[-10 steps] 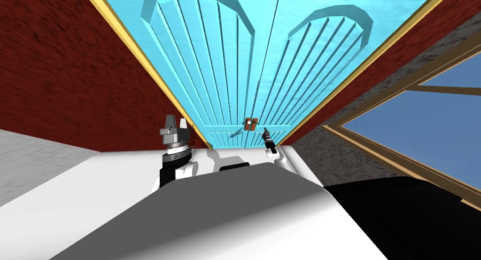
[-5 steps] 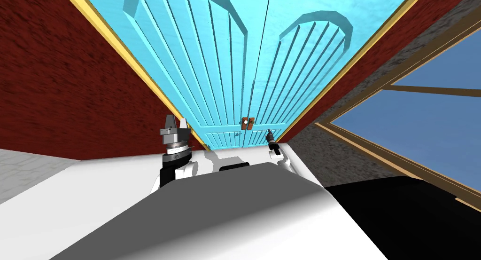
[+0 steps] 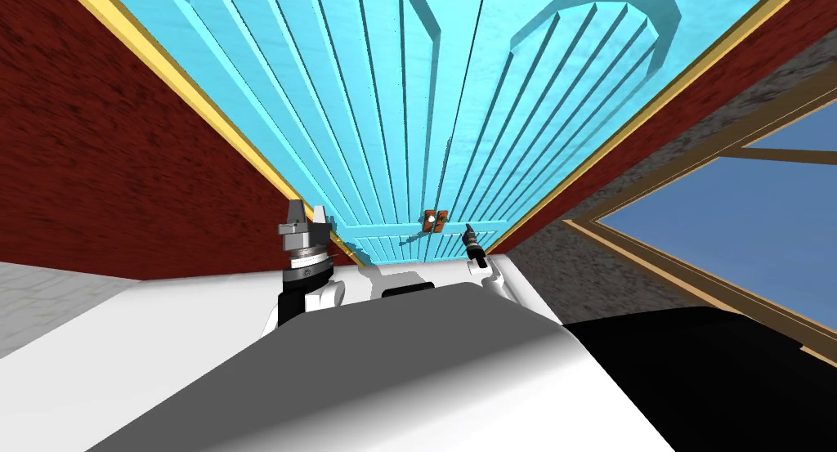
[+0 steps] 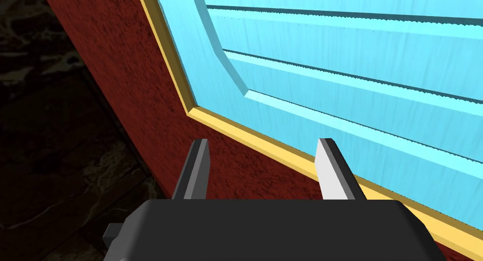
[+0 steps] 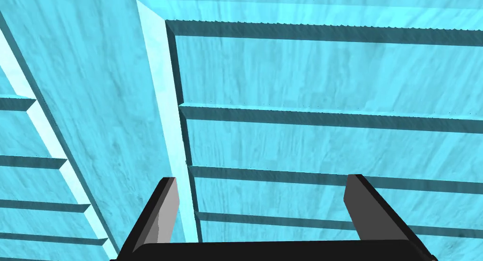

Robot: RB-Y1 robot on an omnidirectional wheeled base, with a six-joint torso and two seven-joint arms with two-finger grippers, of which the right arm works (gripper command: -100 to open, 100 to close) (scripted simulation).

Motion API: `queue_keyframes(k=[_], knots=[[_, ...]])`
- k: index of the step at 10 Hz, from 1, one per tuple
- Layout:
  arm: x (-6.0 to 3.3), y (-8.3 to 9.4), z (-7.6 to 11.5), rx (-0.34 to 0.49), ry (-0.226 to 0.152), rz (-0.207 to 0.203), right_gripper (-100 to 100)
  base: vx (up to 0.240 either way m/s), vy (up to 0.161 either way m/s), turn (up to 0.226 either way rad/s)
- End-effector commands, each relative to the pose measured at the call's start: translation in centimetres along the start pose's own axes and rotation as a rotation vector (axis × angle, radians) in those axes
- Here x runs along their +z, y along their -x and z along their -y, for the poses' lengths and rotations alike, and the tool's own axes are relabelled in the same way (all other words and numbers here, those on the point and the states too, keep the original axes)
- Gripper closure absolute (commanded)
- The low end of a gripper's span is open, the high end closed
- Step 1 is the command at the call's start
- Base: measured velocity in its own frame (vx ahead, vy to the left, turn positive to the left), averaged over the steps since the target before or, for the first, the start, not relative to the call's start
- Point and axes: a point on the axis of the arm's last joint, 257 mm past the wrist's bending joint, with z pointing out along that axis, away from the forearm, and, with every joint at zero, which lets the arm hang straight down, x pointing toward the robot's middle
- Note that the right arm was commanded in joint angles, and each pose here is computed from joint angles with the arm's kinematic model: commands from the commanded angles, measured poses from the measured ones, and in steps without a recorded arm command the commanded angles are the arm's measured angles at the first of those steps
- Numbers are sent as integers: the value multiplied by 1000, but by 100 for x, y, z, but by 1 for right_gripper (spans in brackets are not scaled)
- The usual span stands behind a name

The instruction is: Pull the door open

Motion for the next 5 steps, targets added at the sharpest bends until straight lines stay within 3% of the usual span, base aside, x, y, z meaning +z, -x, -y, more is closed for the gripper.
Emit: queue_keyframes(k=[1, 3, 4, 5], knots=[[75, -191, -81, 11, 20, -28, -100, 206, 50, 157], [159, -493, -203, 29, 50, -71, -100, 231, 101, 192], [82, -388, -136, 23, 39, -54, -100, 115, 48, 53], [82, -388, -136, 23, 39, -54, 100, -15, -6, -50]])
